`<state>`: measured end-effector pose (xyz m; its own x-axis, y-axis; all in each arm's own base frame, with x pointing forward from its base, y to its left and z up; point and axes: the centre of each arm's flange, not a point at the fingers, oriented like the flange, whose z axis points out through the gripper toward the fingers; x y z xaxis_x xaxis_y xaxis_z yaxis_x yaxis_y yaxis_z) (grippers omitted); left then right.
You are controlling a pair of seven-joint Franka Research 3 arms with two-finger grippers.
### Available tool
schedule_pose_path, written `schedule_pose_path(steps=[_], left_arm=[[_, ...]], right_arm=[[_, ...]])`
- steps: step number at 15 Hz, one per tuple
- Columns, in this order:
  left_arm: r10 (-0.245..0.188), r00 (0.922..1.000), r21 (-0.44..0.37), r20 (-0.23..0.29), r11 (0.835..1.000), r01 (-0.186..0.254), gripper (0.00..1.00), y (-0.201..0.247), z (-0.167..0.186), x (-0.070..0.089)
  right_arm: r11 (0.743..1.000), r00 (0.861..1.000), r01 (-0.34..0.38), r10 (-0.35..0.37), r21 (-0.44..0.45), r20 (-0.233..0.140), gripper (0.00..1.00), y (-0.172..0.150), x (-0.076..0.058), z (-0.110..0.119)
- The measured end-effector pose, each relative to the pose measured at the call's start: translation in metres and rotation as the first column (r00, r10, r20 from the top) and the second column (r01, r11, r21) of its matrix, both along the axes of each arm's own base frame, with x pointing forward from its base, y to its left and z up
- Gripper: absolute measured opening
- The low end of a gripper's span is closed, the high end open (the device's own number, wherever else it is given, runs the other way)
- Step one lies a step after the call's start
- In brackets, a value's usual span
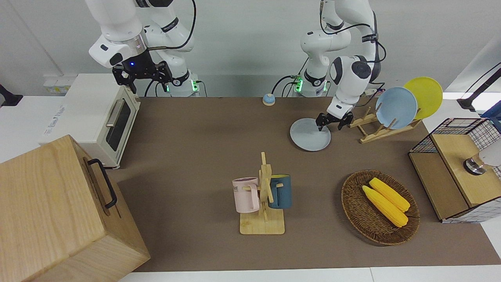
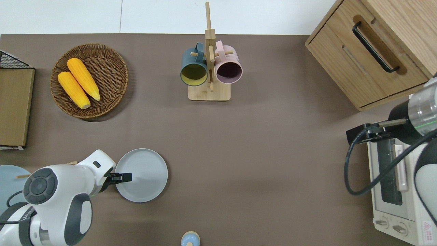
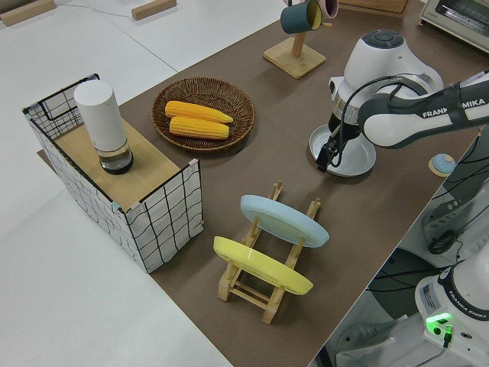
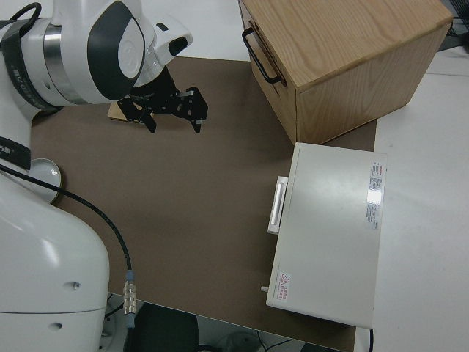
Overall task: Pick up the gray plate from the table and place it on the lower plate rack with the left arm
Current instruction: 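Close the left gripper on the gray plate's rim, then lift the gray plate with the left gripper toward the rack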
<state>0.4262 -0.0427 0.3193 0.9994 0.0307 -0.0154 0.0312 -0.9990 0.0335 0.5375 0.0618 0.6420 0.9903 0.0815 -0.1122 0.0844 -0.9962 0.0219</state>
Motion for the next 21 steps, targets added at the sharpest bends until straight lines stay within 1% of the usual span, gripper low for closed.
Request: schedule_pose_path(steps=[4, 8, 9, 11, 14, 15, 16, 17, 21], left_arm=[[-0.013, 0.9998, -0.004, -0.017, 1.000, 0.013, 1.00, -0.006, -0.017, -0.003], [-0.017, 0.9995, -0.006, -0.026, 1.000, 0.017, 0.98, -0.007, -0.024, -0.004], [-0.017, 0.9995, -0.006, -0.026, 1.000, 0.017, 0.91, -0.007, -0.024, -0.004], [-0.016, 0.9995, -0.007, -0.026, 1.000, 0.016, 0.67, -0.007, -0.024, -0.004], [-0.014, 0.9996, -0.007, -0.024, 1.000, 0.014, 0.33, -0.006, -0.024, -0.003], [-0.012, 0.9997, -0.007, -0.022, 1.000, 0.011, 0.26, -0.005, -0.023, -0.003], [-0.009, 0.9997, -0.007, -0.020, 1.000, 0.009, 0.15, -0.004, -0.023, -0.003], [-0.007, 0.9999, -0.009, -0.015, 1.000, 0.007, 0.10, -0.004, -0.020, -0.002], [-0.005, 0.9999, -0.011, -0.013, 1.000, 0.005, 0.10, -0.005, -0.019, -0.002]], right_arm=[[1.000, 1.000, 0.000, 0.000, 0.000, 0.000, 0.99, 0.000, 0.000, 0.000], [1.000, 1.000, 0.000, 0.000, 0.000, 0.000, 0.99, 0.000, 0.000, 0.000], [1.000, 1.000, 0.000, 0.000, 0.000, 0.000, 0.99, 0.000, 0.000, 0.000], [1.000, 1.000, 0.000, 0.000, 0.000, 0.000, 0.99, 0.000, 0.000, 0.000], [1.000, 1.000, 0.000, 0.000, 0.000, 0.000, 0.99, 0.000, 0.000, 0.000], [1.000, 1.000, 0.000, 0.000, 0.000, 0.000, 0.99, 0.000, 0.000, 0.000], [1.000, 1.000, 0.000, 0.000, 0.000, 0.000, 0.99, 0.000, 0.000, 0.000], [1.000, 1.000, 0.000, 0.000, 0.000, 0.000, 0.99, 0.000, 0.000, 0.000], [1.000, 1.000, 0.000, 0.000, 0.000, 0.000, 0.99, 0.000, 0.000, 0.000]])
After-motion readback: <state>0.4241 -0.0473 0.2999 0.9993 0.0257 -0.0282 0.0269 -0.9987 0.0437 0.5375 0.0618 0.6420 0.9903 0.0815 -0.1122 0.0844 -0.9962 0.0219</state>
